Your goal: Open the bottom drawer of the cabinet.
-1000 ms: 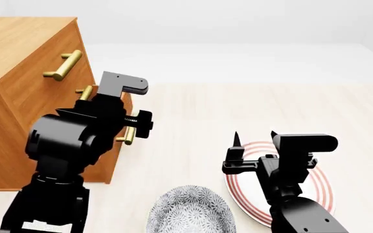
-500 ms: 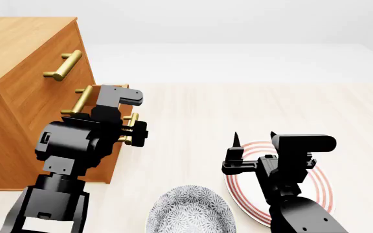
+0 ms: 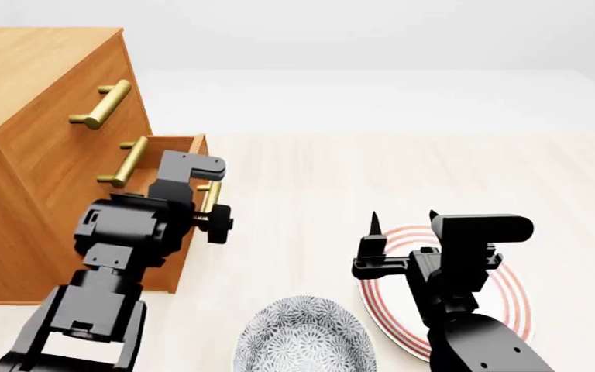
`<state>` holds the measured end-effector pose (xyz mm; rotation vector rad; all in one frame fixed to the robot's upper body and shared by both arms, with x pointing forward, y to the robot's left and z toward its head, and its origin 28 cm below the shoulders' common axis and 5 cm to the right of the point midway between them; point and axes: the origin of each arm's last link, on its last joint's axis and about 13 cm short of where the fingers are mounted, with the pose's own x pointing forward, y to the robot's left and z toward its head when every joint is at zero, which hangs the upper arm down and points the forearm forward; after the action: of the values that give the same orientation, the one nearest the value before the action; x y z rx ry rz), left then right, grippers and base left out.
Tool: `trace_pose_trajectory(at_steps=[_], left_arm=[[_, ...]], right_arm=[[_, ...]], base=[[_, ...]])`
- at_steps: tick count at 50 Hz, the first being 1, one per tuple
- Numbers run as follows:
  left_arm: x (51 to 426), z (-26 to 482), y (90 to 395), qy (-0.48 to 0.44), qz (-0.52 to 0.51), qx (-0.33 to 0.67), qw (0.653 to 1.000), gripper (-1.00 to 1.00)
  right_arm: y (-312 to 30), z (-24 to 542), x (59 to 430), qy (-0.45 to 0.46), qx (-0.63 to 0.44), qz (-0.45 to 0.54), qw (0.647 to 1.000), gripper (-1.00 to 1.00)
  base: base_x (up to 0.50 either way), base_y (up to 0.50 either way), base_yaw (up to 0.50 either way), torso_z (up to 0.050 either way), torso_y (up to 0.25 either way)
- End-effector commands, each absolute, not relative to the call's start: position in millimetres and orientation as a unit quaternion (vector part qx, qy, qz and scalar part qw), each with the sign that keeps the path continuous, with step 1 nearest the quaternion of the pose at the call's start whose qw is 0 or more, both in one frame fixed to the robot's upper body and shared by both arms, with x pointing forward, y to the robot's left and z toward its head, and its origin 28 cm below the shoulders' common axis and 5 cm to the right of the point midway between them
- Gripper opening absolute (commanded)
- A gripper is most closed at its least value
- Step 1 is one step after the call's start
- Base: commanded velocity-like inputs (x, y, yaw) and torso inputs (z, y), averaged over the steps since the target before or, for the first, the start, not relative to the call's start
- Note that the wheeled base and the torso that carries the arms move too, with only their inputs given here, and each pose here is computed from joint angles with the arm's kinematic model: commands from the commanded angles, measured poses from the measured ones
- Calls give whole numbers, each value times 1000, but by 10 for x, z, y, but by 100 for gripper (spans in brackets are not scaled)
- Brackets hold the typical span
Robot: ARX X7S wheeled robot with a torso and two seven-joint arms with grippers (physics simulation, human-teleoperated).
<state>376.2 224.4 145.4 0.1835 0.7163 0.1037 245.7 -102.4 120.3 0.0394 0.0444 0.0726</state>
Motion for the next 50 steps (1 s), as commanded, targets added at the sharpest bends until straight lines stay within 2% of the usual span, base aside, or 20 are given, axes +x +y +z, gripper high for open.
trace_pose_trajectory(at_steps=[1,16,29,50], left_arm=[[3777,1301,2276,372,55,98,922,100],[3725,1275,2238,390,10,102,915,100],[3602,1369,2137,379,-53,105,918,100],[3525,1467,1990,358,-94,106,923,100]], right_arm=[[-1016,1216,2453,21,19,38,999,100],[-1017,1210,2458,21,18,37,999,100],[-1018,1191,2462,23,18,37,999,100],[-1013,1185,2462,25,18,38,999,100]], base=[[0,0,0,0,0],[0,0,0,0,0],[0,0,0,0,0],[0,0,0,0,0]])
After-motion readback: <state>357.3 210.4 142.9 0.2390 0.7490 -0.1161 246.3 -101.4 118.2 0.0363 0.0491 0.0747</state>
